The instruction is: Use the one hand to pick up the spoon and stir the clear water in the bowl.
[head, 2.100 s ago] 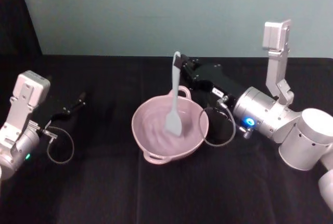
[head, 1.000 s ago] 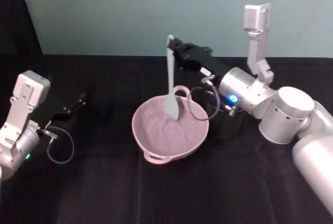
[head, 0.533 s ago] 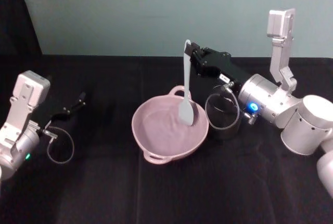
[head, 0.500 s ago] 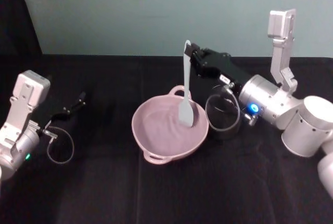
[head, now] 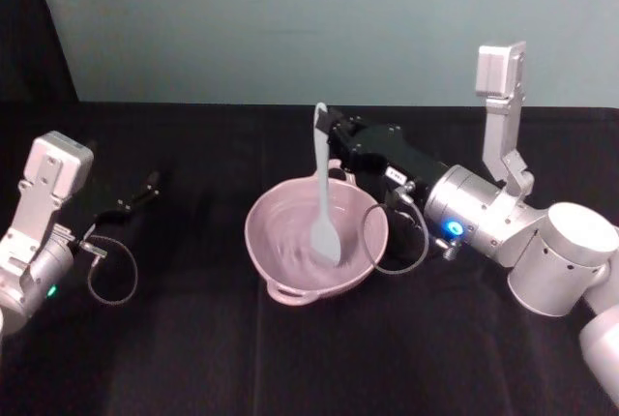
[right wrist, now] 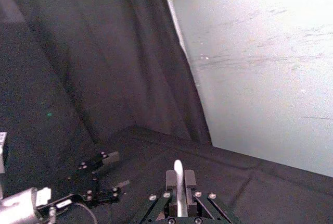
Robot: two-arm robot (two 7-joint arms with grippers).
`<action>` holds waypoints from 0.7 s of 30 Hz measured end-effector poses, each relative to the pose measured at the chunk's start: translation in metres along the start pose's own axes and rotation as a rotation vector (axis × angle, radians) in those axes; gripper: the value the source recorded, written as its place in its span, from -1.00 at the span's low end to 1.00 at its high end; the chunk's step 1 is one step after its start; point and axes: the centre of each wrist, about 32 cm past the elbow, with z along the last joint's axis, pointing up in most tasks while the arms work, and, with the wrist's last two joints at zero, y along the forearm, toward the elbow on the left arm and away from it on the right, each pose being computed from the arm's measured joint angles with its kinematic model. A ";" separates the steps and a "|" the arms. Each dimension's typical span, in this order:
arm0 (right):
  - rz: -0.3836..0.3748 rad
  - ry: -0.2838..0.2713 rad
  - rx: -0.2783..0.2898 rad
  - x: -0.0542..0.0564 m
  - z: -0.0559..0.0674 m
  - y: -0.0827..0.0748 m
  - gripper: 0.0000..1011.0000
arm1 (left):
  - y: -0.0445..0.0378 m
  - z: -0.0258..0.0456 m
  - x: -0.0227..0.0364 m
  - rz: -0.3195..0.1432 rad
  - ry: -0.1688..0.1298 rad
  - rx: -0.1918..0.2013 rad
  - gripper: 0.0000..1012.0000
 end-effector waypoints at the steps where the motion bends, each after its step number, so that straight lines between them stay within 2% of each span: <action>1: 0.005 0.001 0.001 -0.001 0.000 0.002 -0.81 | 0.0000 0.0000 0.0000 0.000 0.000 0.000 1.00; 7: 0.033 0.011 0.002 -0.006 -0.003 0.014 -0.81 | 0.0000 0.0000 0.0000 0.000 0.000 0.000 1.00; 12: 0.042 0.019 0.004 -0.006 -0.005 0.025 -0.81 | 0.0000 0.0000 0.0000 0.000 0.000 0.000 1.00; 17: 0.035 0.024 0.010 -0.001 -0.007 0.043 -0.81 | 0.0000 0.0000 0.0000 0.000 0.000 0.000 1.00; 21: 0.018 0.020 0.013 0.006 -0.006 0.051 -0.81 | 0.0000 0.0000 0.0000 0.000 0.000 0.000 1.00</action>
